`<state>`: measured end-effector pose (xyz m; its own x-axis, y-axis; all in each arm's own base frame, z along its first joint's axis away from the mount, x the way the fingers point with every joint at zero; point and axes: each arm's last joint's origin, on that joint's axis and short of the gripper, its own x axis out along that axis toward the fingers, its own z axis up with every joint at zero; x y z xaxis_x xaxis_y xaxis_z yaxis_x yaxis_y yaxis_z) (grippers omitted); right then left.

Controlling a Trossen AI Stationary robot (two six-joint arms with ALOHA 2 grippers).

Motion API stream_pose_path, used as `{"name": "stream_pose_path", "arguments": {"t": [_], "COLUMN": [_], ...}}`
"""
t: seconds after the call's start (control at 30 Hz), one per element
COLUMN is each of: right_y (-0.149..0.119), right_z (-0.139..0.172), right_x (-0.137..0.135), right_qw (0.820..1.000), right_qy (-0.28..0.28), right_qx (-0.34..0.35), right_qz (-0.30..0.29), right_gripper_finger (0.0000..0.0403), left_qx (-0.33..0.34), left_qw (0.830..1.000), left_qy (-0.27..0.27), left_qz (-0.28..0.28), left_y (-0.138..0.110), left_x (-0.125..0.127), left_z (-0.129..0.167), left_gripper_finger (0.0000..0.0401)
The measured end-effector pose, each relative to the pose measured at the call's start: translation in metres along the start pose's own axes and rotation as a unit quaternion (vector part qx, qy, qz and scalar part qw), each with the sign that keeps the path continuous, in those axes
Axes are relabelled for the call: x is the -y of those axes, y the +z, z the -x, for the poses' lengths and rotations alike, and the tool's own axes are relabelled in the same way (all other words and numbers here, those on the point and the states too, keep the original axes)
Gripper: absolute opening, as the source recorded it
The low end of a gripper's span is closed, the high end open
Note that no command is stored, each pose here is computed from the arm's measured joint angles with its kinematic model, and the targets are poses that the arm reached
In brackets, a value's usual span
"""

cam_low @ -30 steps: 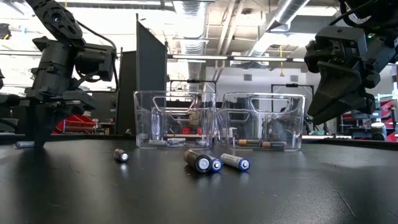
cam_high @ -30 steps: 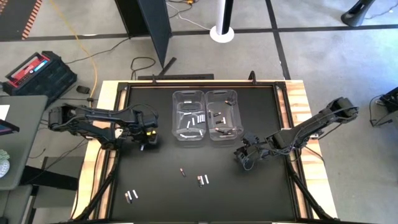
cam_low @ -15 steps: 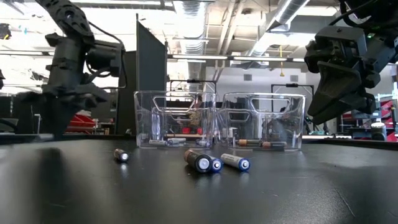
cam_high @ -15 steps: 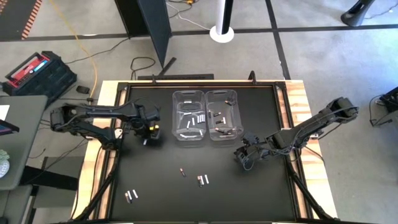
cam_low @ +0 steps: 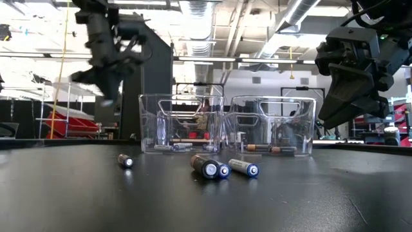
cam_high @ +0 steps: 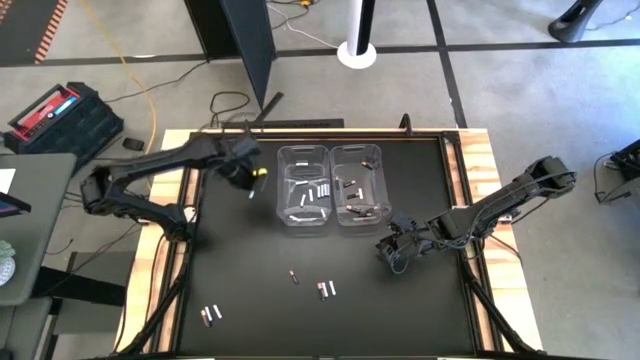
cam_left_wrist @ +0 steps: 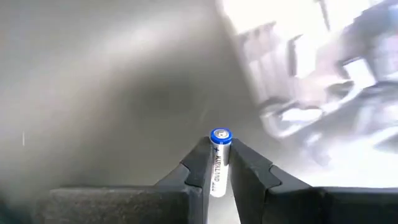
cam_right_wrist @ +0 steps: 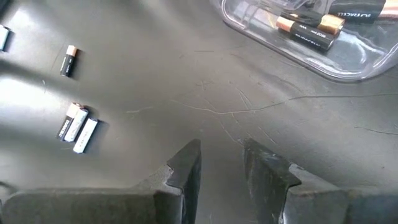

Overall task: Sort batteries
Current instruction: Put the white battery into the left transparent bin

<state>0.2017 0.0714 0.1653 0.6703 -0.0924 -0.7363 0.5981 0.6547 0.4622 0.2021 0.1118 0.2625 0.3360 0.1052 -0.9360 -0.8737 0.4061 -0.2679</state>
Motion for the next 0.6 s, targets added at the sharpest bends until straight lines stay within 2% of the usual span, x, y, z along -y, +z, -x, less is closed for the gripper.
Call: {"name": "stream_pose_path", "arguments": {"t": [0.13, 0.23, 0.43, 0.6], "right_y": [0.000, 0.000, 0.000, 0.000], "right_z": [0.000, 0.000, 0.000, 0.000], "right_x": [0.000, 0.000, 0.000, 0.000], "right_qw": [1.000, 1.000, 1.000, 1.000], "right_qy": [-0.001, -0.001, -0.001, -0.001], "right_qx": [0.000, 0.001, 0.001, 0.001], "right_qz": [0.000, -0.003, -0.025, -0.029], "right_gripper_finger": [0.0137, 0.0137, 0.0137, 0.0137], "left_qx": [0.037, 0.047, 0.035, 0.002], "left_qw": [0.998, 0.994, 0.982, 0.971], "left_qy": [-0.024, -0.030, -0.035, -0.027], "left_qz": [-0.048, -0.094, -0.184, -0.238], "left_y": [0.026, 0.050, 0.091, 0.111], "left_x": [0.019, 0.038, 0.085, 0.114], "left_z": [0.017, 0.017, -0.010, -0.046], "left_gripper_finger": [0.0043, 0.0043, 0.0043, 0.0043]}}
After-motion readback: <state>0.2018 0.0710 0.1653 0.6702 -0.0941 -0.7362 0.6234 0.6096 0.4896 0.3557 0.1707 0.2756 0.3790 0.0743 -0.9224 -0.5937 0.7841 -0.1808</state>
